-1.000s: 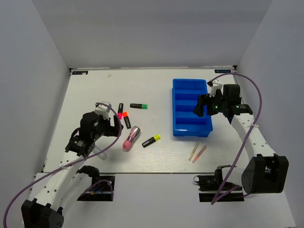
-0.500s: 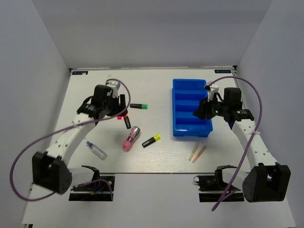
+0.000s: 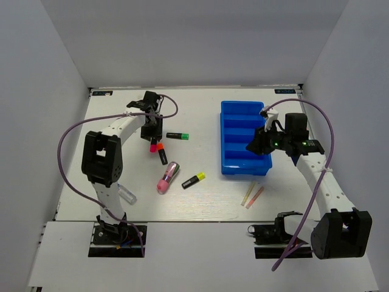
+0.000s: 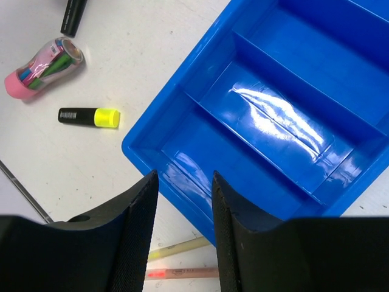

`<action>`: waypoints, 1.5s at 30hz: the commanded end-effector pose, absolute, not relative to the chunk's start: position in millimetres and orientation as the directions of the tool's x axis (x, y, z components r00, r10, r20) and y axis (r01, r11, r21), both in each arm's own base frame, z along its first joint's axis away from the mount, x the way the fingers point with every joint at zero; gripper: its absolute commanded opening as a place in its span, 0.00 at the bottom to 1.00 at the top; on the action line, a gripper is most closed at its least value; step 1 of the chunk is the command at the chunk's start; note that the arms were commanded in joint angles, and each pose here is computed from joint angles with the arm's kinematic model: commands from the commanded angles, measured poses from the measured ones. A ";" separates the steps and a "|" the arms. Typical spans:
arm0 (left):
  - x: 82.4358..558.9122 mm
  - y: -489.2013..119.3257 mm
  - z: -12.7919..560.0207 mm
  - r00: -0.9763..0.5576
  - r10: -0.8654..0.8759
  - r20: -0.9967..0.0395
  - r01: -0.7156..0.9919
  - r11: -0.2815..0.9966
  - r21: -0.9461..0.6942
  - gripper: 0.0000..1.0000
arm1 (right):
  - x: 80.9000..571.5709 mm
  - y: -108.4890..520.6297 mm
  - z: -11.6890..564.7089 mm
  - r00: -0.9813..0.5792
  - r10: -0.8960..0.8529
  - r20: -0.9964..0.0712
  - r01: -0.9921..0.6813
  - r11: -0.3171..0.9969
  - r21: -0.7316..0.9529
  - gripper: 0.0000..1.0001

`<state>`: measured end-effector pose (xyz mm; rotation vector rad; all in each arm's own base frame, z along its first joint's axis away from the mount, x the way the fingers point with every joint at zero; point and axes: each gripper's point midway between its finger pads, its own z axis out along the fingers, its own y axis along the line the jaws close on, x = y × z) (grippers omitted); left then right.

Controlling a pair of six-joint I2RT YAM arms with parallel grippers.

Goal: Sort the stationery into containers
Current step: Grab a piece of stationery with the left arm

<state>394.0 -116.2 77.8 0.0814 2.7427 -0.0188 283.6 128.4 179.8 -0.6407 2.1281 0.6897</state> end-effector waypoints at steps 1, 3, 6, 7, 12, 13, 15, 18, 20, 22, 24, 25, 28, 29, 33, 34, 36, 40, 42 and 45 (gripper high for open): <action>409.9 -102.2 88.8 -0.911 0.008 -0.413 0.004 1.000 0.010 0.54 | 284.4 131.0 188.8 -0.536 -0.217 -0.816 -0.658 0.713 0.242 0.44; 410.7 -101.9 76.4 -0.918 0.010 -0.396 0.005 1.000 0.015 0.56 | 283.4 131.7 190.5 -0.525 -0.226 -0.820 -0.666 0.709 0.231 0.44; 413.0 -101.2 65.2 -0.922 0.010 -0.387 0.000 1.000 0.024 0.59 | 283.6 131.1 188.9 -0.529 -0.230 -0.817 -0.662 0.714 0.228 0.46; 414.7 -101.7 63.8 -0.921 0.010 -0.388 0.000 1.000 0.024 0.59 | 283.6 131.7 189.0 -0.524 -0.233 -0.819 -0.666 0.712 0.223 0.46; 424.2 -103.2 49.2 -0.923 0.008 -0.386 -0.003 1.000 0.030 0.59 | 282.7 132.6 186.5 -0.525 -0.241 -0.816 -0.669 0.710 0.220 0.47; 424.7 -103.7 45.7 -0.925 0.008 -0.380 -0.004 1.000 0.029 0.59 | 283.4 131.7 186.9 -0.524 -0.242 -0.817 -0.667 0.713 0.217 0.47; 427.6 -104.7 43.5 -0.924 0.007 -0.383 -0.005 1.000 0.031 0.59 | 282.6 133.1 184.4 -0.529 -0.246 -0.812 -0.670 0.708 0.222 0.47; 438.6 -103.8 41.0 -0.921 0.006 -0.389 -0.012 0.999 0.043 0.56 | 281.8 135.8 183.8 -0.530 -0.248 -0.811 -0.676 0.701 0.228 0.48; 442.9 -103.6 35.7 -0.923 0.004 -0.384 -0.019 0.998 0.055 0.55 | 282.1 135.1 182.7 -0.532 -0.248 -0.809 -0.674 0.703 0.228 0.48; 442.6 -99.7 30.9 -0.928 0.006 -0.374 -0.026 0.997 0.079 0.54 | 283.3 133.3 183.0 -0.532 -0.248 -0.810 -0.668 0.711 0.221 0.48; 440.8 -95.0 25.0 -0.931 0.005 -0.365 -0.033 0.995 0.096 0.54 | 283.8 132.8 183.0 -0.530 -0.252 -0.810 -0.667 0.713 0.216 0.48; 439.6 -95.9 22.9 -0.932 0.009 -0.363 -0.030 0.994 0.101 0.54 | 283.7 133.0 182.9 -0.530 -0.253 -0.809 -0.668 0.713 0.215 0.48; 433.5 -91.2 15.5 -0.937 0.011 -0.349 -0.029 0.994 0.108 0.52 | 284.6 133.1 183.8 -0.527 -0.253 -0.811 -0.669 0.712 0.212 0.48; 428.9 -87.9 10.5 -0.942 0.007 -0.335 -0.033 0.993 0.112 0.49 | 284.7 133.1 183.6 -0.526 -0.256 -0.811 -0.669 0.713 0.209 0.48; 414.5 -86.3 -2.3 -0.955 -0.005 -0.296 -0.041 0.993 0.115 0.30 | 284.1 133.2 184.2 -0.522 -0.258 -0.813 -0.671 0.712 0.205 0.48; 413.1 -86.2 -3.9 -0.956 -0.005 -0.293 -0.041 0.993 0.115 0.19 | 283.5 133.1 184.0 -0.524 -0.258 -0.812 -0.670 0.714 0.206 0.48; 409.2 -86.8 -7.9 -0.958 -0.008 -0.285 -0.041 0.993 0.111 0.08 | 283.5 132.3 184.2 -0.521 -0.259 -0.813 -0.670 0.715 0.201 0.50; 418.8 -83.7 14.3 -0.943 -0.028 -0.331 -0.062 0.994 0.094 0.00 | 282.5 130.9 182.5 -0.521 -0.263 -0.812 -0.668 0.718 0.196 0.79; 437.2 -85.5 50.3 -0.906 -0.055 -0.419 -0.082 0.995 0.048 0.00 | 282.3 131.6 182.3 -0.517 -0.268 -0.813 -0.674 0.713 0.194 0.81; 459.2 -99.8 106.7 -0.844 -0.090 -0.529 -0.076 0.996 -0.048 0.00 | 281.4 132.8 181.4 -0.519 -0.267 -0.812 -0.677 0.708 0.201 0.80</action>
